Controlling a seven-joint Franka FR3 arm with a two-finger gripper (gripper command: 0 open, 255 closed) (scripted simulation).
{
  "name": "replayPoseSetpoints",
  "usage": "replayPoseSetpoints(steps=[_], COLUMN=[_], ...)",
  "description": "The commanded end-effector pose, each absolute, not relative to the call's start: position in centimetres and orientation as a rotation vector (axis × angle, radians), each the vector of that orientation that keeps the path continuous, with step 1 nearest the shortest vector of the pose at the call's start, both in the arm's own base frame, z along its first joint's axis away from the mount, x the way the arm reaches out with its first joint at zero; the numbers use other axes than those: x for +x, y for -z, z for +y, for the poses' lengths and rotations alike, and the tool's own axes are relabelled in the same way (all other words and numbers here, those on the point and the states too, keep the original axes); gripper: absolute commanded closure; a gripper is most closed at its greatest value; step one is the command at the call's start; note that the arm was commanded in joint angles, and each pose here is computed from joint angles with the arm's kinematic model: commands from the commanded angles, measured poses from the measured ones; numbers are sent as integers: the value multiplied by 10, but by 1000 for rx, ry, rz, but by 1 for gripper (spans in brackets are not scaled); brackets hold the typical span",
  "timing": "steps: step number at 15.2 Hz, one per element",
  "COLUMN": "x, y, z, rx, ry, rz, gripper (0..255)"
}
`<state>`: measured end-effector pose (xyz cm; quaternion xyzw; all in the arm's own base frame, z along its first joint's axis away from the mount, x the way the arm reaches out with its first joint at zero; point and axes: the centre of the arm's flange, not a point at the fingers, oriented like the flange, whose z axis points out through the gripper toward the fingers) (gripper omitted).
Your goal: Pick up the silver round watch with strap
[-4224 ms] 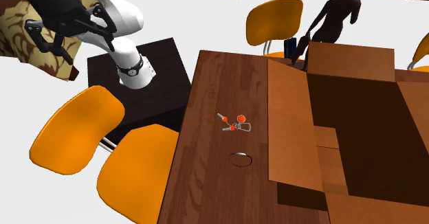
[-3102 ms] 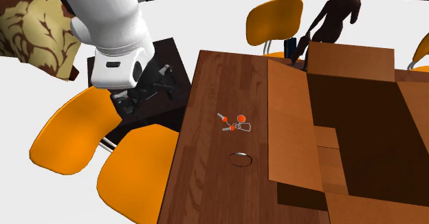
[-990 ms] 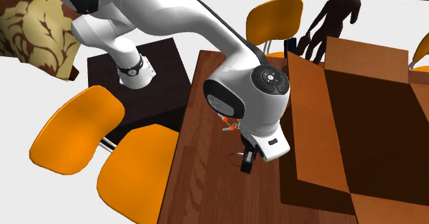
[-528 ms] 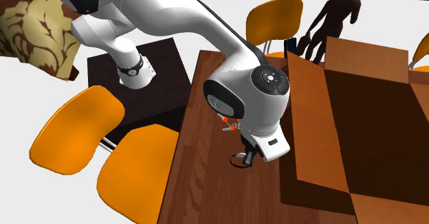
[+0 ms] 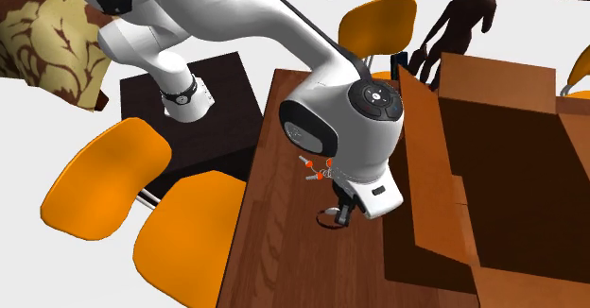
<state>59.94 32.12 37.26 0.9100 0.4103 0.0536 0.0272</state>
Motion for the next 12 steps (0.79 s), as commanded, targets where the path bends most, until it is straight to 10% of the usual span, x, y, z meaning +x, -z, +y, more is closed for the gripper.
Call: replayPoseSetpoints(steps=[1, 12], x=[599, 599], y=[-383, -431], z=[322, 322], rx=[2810, 2810], ry=[-165, -165], rz=[1268, 1268], gripper=[255, 255])
